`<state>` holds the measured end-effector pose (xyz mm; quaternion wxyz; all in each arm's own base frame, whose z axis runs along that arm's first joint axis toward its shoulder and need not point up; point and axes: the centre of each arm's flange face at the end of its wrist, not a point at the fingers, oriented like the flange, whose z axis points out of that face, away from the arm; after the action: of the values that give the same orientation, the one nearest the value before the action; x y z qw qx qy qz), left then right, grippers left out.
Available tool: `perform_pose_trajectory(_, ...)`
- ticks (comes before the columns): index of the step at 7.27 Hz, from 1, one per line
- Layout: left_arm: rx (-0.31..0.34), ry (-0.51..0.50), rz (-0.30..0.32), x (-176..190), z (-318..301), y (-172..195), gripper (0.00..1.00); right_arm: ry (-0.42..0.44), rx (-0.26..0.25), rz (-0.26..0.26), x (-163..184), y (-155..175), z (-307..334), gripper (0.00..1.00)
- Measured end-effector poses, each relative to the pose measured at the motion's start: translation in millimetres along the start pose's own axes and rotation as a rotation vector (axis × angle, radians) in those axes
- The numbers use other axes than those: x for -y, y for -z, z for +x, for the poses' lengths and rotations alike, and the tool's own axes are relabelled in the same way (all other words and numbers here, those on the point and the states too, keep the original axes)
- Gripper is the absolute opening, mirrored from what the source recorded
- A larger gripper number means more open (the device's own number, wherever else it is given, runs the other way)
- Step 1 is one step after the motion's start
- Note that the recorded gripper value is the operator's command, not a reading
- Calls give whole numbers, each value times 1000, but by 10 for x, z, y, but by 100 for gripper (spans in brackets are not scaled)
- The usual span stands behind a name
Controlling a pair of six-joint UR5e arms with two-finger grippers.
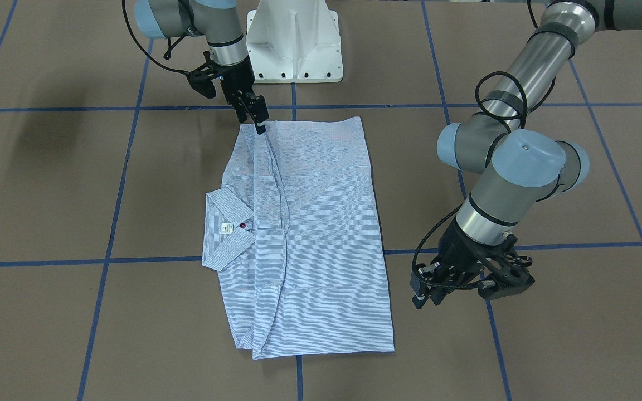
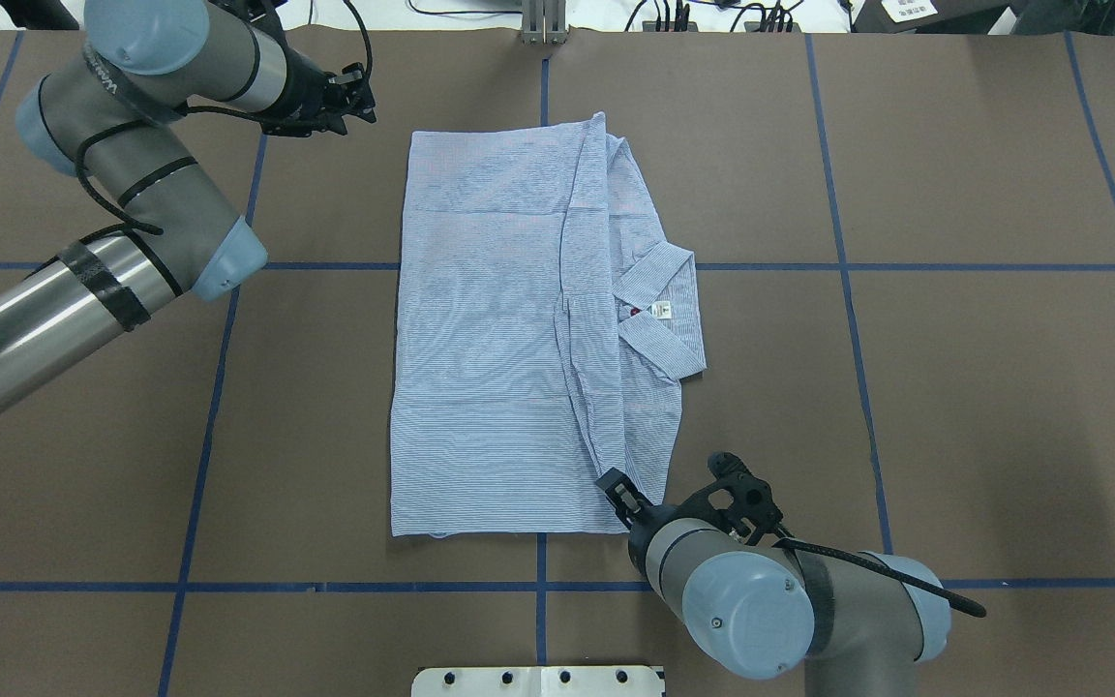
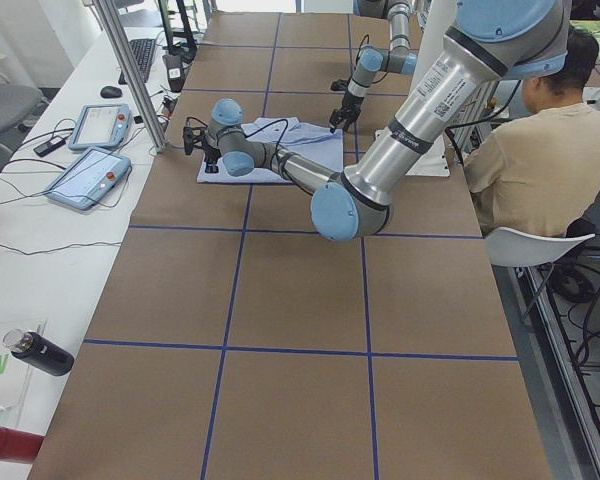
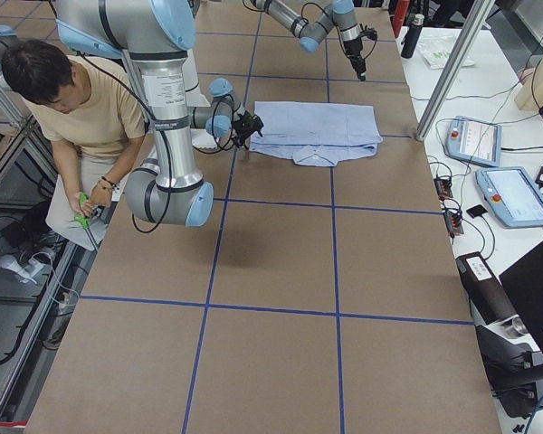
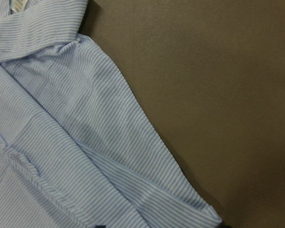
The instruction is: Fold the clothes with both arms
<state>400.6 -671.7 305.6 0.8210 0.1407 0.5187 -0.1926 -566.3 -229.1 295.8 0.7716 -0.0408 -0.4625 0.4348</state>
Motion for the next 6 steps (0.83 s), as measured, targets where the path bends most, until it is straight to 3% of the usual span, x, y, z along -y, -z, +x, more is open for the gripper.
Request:
perform_pose_trajectory(1, 1, 1, 0, 0, -4, -1, 47, -7, 0, 0, -1, 0, -3, 47)
perform_pose_trajectory(2, 0, 1, 0, -1, -4, 4, 47, -21, 0, 0, -3, 2, -6, 18)
perform_pose_trajectory(3, 0, 1, 0, -5, -13, 10, 47, -37, 1, -1, -7, 7, -12, 0)
perform_pose_trajectory(6, -2, 1, 1, -34, -70, 50, 47, -62, 13, -10, 0, 83, -59, 0)
